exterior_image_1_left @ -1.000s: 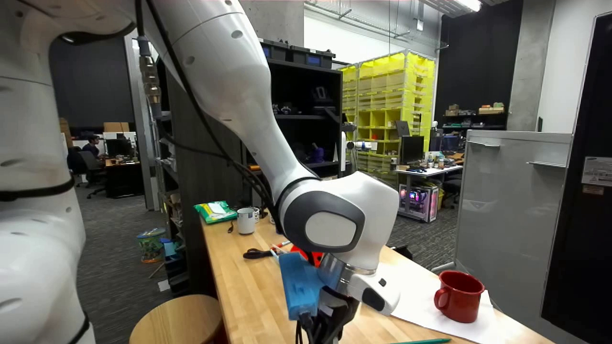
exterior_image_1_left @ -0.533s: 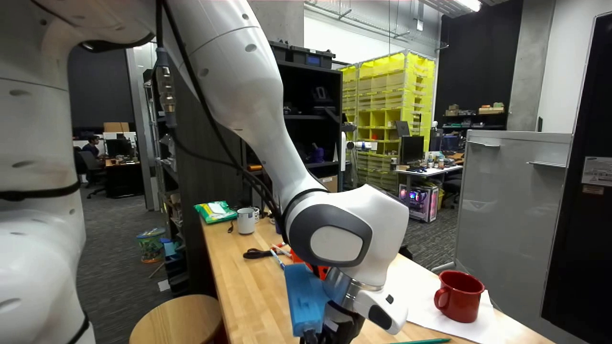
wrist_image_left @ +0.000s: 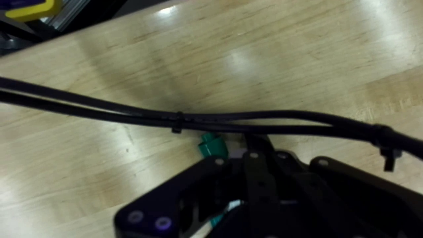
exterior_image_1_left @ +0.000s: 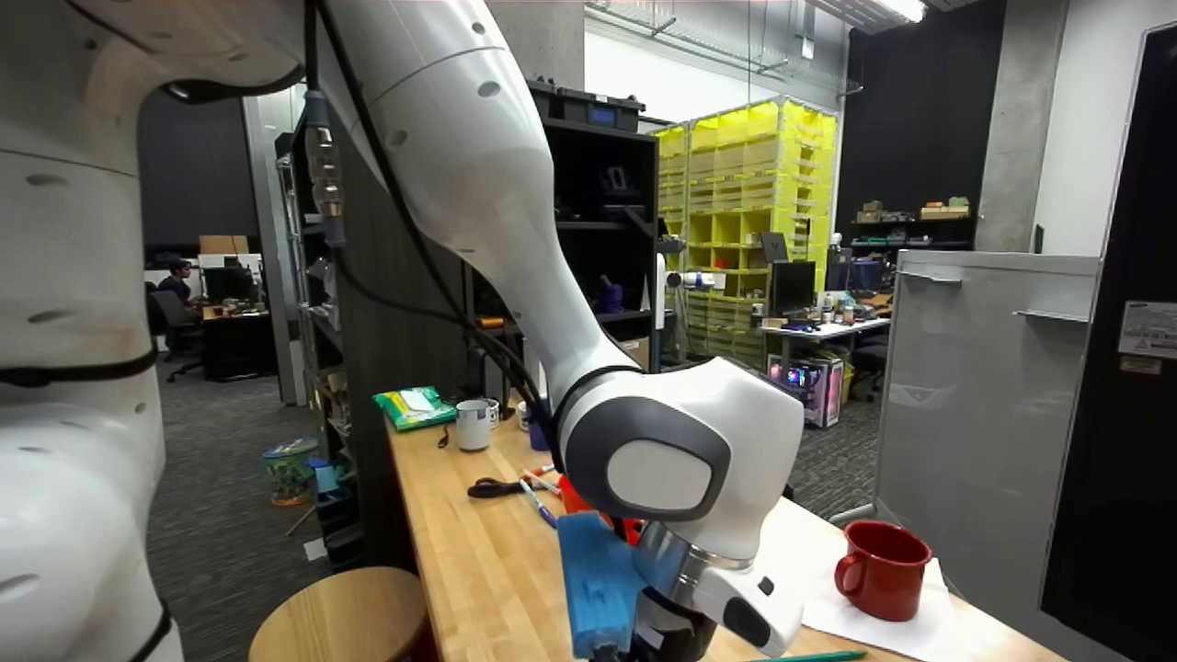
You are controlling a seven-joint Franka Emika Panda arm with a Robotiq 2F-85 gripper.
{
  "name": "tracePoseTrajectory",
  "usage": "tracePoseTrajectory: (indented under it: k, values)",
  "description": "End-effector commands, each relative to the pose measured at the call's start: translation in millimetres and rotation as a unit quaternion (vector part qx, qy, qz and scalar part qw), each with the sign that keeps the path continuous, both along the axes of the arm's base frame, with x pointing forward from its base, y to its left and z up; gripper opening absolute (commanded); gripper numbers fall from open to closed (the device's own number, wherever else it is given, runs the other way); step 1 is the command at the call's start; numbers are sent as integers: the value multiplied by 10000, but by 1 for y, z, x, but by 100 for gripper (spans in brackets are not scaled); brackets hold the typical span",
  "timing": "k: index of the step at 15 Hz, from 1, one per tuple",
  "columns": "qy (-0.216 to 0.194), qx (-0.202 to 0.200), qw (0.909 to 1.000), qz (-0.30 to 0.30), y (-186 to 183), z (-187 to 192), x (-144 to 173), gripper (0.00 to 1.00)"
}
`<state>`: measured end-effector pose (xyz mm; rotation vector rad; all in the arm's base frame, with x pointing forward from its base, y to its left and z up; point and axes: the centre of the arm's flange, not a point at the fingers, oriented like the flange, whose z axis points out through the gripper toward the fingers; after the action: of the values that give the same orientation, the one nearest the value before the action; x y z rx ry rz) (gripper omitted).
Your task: Remove the marker from the left red cup, then turn the marker to the left
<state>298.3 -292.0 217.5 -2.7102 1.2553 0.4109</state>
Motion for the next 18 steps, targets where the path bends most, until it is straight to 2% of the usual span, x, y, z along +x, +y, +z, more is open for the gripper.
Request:
tracePoseTrajectory:
  k: [1, 10, 18]
  values:
    - [53, -154, 9997, -185, -11, -2, -5, 0]
    - [361, -601, 9971, -287, -31, 0, -12, 0]
    - [669, -1048, 9921, -168, -46, 1, 4, 0]
